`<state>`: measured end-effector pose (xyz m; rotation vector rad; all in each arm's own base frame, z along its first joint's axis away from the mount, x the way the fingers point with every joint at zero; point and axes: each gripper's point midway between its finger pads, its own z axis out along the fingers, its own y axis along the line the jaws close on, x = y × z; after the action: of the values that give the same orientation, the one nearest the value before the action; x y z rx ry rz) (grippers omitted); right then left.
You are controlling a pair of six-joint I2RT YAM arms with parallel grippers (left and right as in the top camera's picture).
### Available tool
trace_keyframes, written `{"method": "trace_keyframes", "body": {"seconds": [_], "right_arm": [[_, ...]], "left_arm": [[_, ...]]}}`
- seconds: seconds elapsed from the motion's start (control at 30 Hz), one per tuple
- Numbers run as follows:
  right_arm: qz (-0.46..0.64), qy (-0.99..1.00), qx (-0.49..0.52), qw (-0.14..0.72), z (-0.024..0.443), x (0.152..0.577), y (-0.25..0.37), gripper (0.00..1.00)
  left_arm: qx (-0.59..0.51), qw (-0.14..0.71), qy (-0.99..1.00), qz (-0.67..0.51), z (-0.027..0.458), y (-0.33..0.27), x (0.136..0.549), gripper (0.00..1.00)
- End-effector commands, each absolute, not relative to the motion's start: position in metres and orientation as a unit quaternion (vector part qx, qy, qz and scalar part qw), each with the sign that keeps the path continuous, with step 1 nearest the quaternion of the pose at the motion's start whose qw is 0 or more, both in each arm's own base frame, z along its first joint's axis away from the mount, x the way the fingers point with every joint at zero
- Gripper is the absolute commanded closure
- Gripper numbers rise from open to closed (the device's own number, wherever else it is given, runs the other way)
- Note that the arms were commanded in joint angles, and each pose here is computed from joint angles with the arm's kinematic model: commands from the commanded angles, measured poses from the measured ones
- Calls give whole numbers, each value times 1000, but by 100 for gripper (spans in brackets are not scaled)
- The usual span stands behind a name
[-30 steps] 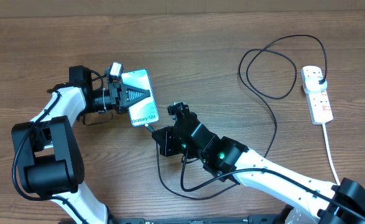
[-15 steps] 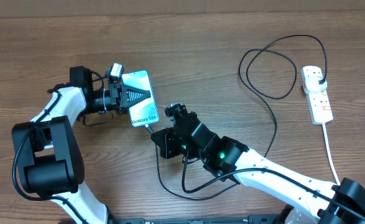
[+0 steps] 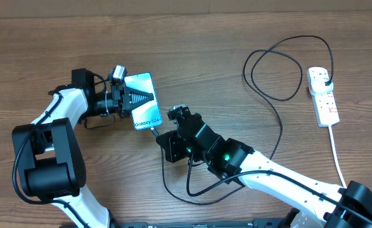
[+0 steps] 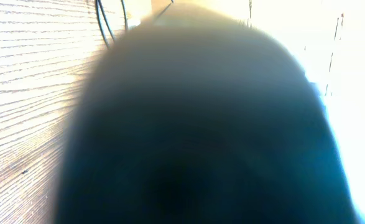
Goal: Plug charger to phone and switch on socket
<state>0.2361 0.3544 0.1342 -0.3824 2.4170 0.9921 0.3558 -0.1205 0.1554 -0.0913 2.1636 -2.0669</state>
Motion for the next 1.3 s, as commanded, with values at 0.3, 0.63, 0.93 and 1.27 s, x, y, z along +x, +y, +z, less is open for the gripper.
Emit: {"method": "trace_keyframes", "body": {"seconds": [0.3,0.63,0.93,1.27], "right_arm": [[361,885,-144,256,138,240,354,96],[366,884,-147,251,138,238,355,96],[366,885,-151,244,136,235,355,96],[381,878,-175,232,147,222,354,96]], "left_arm": [[-20,81,709,-700,171,-122,354,96],[-20,81,709,-700,171,-122,354,96],[-21,81,709,-700,171,-122,354,96],[-44,69,706,-704,172,-117,354,96]]}}
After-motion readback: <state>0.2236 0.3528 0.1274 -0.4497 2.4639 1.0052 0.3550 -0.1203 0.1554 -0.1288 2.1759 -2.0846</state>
